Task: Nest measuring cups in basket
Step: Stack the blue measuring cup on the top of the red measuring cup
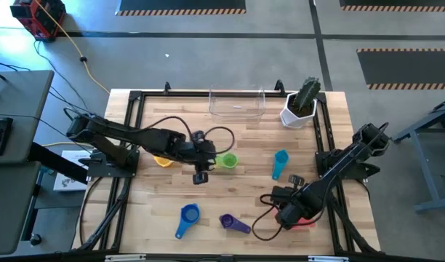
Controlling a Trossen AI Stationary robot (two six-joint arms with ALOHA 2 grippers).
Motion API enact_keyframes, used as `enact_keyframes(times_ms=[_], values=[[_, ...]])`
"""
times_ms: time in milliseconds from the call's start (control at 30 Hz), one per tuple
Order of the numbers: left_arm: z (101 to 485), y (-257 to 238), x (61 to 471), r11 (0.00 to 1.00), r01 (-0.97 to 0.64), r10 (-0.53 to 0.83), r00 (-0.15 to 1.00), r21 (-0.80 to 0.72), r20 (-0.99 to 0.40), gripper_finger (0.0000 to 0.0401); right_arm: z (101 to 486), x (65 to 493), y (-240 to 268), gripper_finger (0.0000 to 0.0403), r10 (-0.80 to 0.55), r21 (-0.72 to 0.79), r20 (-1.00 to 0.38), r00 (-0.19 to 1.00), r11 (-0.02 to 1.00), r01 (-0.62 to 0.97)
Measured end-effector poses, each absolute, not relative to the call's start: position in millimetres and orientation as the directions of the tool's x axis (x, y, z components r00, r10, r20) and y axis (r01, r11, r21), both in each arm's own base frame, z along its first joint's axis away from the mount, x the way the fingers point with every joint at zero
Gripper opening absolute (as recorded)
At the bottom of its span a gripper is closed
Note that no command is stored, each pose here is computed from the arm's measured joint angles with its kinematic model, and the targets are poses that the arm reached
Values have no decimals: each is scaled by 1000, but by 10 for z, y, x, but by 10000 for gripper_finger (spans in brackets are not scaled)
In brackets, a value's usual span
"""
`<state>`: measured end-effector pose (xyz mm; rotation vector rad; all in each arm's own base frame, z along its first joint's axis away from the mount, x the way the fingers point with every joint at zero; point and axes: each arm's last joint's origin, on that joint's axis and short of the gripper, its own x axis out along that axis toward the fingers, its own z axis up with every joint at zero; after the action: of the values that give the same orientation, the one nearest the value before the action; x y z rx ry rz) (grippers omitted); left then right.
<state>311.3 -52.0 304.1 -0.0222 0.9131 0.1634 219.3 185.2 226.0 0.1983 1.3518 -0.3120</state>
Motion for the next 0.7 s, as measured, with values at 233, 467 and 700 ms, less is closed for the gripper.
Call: enact_keyframes(times_ms=[233,467,700], values=[[3079,-593,2835,935,-347,118,483,-66,-868,119,2261,2307,1708,76,-125,-44,-975,184,919,392],[2849,-882,2607,842,-516,18,319,-158,-948,119,2261,2447,1519,76,-125,-20,-976,176,864,503],[2616,-1105,2439,767,-624,10,246,-151,-969,119,2270,2606,1430,76,-27,98,-976,216,831,547]])
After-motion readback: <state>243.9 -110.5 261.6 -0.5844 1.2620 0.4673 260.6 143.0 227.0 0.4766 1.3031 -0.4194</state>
